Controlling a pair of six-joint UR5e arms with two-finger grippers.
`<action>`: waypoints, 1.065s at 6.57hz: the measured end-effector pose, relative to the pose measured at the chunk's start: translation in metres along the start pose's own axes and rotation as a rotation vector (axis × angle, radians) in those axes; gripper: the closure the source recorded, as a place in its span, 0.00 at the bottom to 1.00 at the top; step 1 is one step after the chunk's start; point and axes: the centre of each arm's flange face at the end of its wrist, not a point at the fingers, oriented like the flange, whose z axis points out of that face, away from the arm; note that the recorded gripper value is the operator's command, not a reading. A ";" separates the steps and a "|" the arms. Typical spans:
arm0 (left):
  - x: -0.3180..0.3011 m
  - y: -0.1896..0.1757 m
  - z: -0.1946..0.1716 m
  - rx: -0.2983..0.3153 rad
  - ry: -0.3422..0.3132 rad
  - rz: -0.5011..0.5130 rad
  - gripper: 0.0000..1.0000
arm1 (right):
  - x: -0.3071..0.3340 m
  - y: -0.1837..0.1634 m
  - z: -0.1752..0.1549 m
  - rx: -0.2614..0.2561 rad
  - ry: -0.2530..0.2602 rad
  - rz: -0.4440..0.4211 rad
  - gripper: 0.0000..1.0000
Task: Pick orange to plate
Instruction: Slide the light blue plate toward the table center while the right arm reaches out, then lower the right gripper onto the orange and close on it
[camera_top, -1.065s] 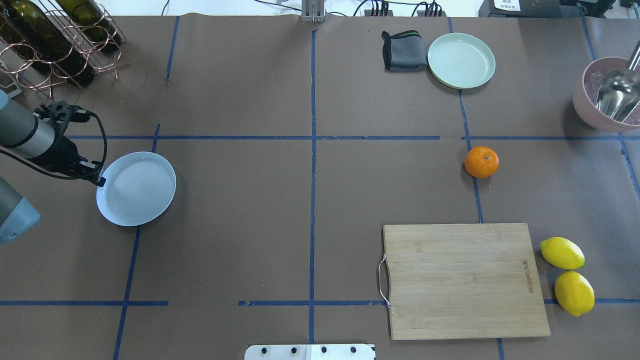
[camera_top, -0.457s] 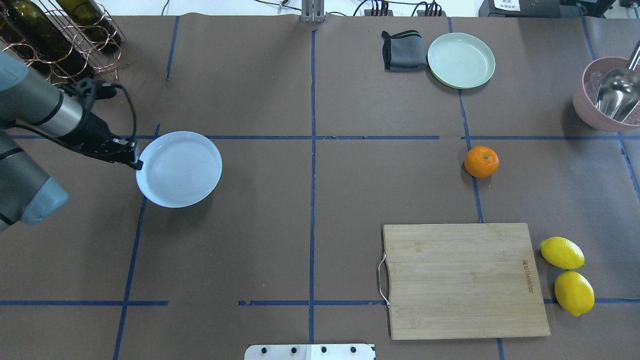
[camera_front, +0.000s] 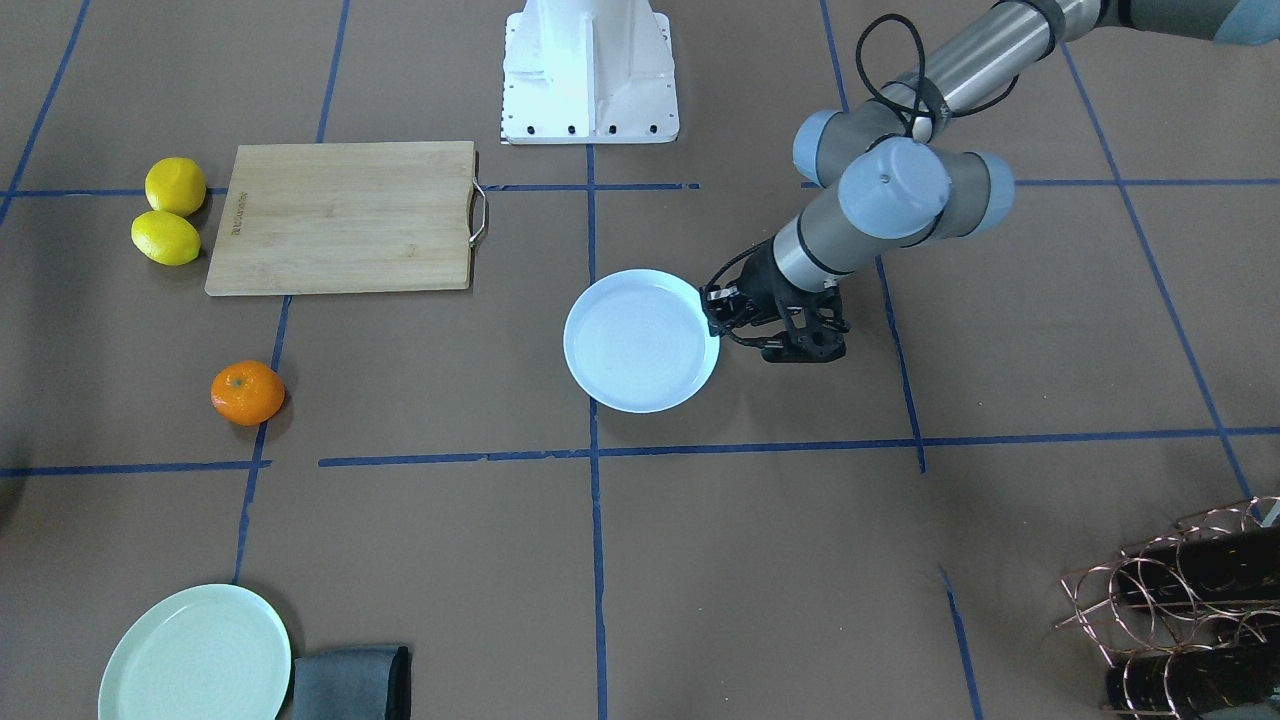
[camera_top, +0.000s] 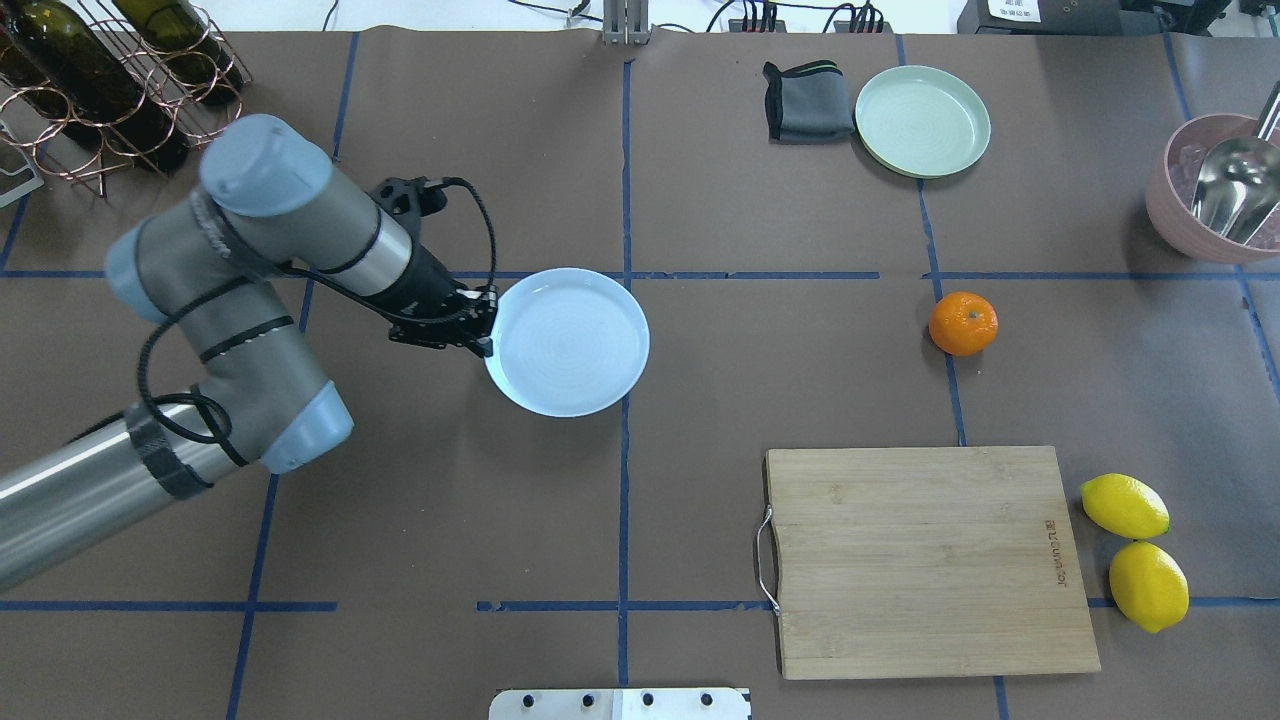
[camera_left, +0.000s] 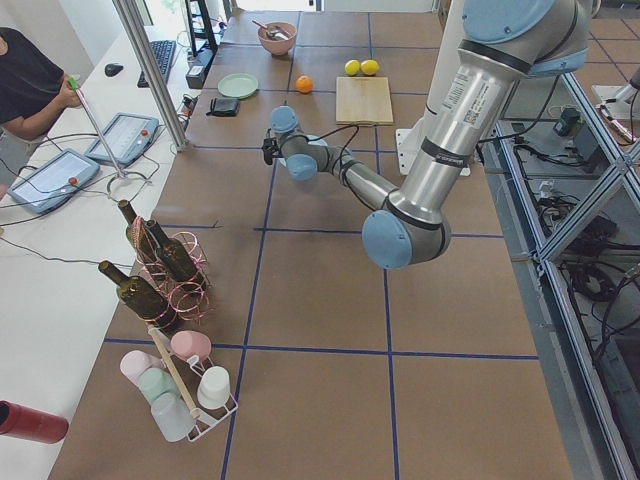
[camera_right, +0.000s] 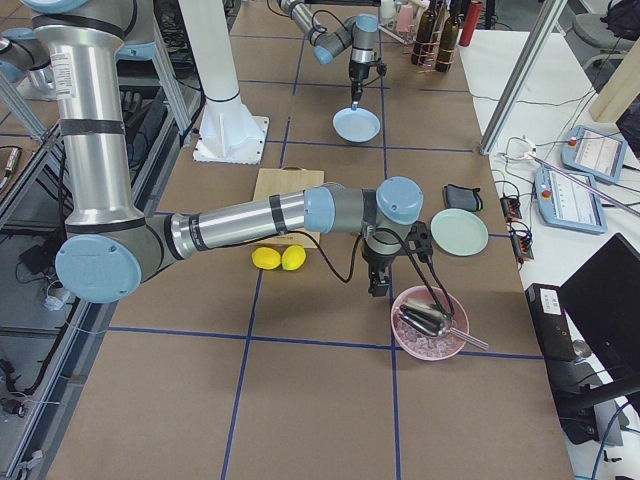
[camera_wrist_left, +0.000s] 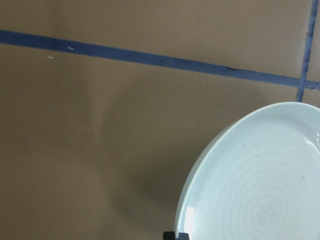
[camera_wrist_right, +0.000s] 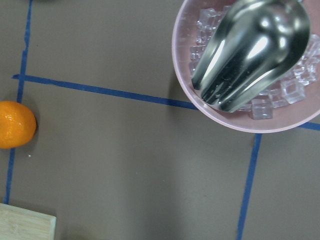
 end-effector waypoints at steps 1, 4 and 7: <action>0.013 0.007 0.017 0.023 0.008 -0.005 1.00 | -0.024 -0.005 0.010 0.003 -0.011 0.000 0.00; 0.027 0.015 0.033 0.037 0.065 0.021 0.09 | -0.115 -0.013 0.070 -0.019 -0.032 0.033 0.00; 0.044 0.020 0.007 0.121 0.141 0.044 0.05 | -0.212 -0.010 0.137 0.093 0.029 0.116 0.00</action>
